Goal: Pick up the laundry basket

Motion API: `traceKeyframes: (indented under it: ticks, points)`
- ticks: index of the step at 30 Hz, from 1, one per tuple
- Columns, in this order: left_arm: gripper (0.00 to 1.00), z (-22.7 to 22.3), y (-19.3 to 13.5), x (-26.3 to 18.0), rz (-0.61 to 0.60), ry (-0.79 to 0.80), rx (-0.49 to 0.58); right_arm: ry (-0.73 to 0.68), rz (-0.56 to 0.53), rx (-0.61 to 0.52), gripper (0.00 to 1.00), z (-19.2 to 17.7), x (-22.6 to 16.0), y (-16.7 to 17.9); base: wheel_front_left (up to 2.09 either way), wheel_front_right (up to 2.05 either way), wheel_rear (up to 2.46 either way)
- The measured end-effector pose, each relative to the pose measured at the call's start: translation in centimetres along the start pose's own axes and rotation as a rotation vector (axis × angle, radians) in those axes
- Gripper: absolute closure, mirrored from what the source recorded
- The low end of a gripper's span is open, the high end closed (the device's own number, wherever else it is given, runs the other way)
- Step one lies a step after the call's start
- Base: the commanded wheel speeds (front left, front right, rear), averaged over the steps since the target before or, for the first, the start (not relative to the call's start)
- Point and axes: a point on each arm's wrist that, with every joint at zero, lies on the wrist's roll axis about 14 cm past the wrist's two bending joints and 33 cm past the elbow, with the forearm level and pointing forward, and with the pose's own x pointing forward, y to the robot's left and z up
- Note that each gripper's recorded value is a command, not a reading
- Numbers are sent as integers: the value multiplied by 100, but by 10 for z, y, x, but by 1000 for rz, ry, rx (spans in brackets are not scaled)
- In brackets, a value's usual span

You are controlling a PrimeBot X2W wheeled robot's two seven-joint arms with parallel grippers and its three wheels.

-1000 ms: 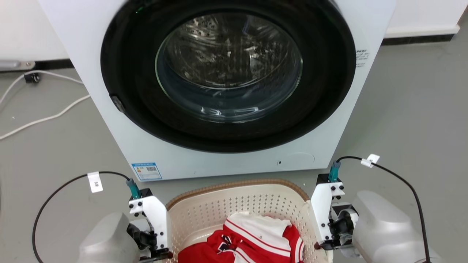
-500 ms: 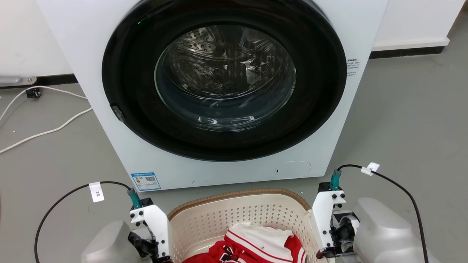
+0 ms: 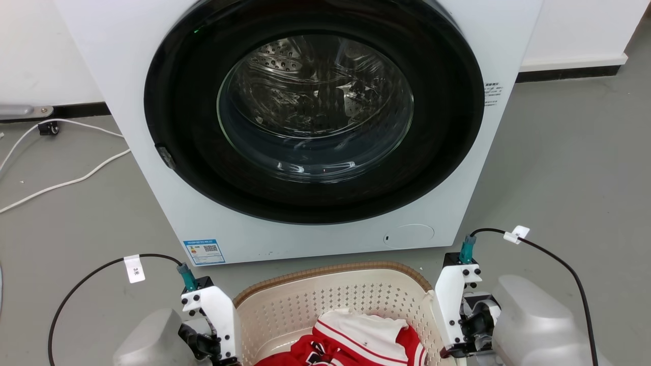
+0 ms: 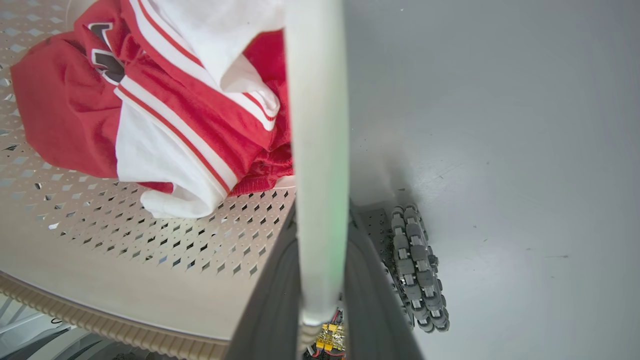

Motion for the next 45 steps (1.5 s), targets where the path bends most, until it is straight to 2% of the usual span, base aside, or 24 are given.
traceKeyframes:
  ticks: [45]
  points:
    - [100, 1, 1, -2, -10, -28, -19, -25, -8, -14, 100, 5, -1, 1, 0, 0, 0]
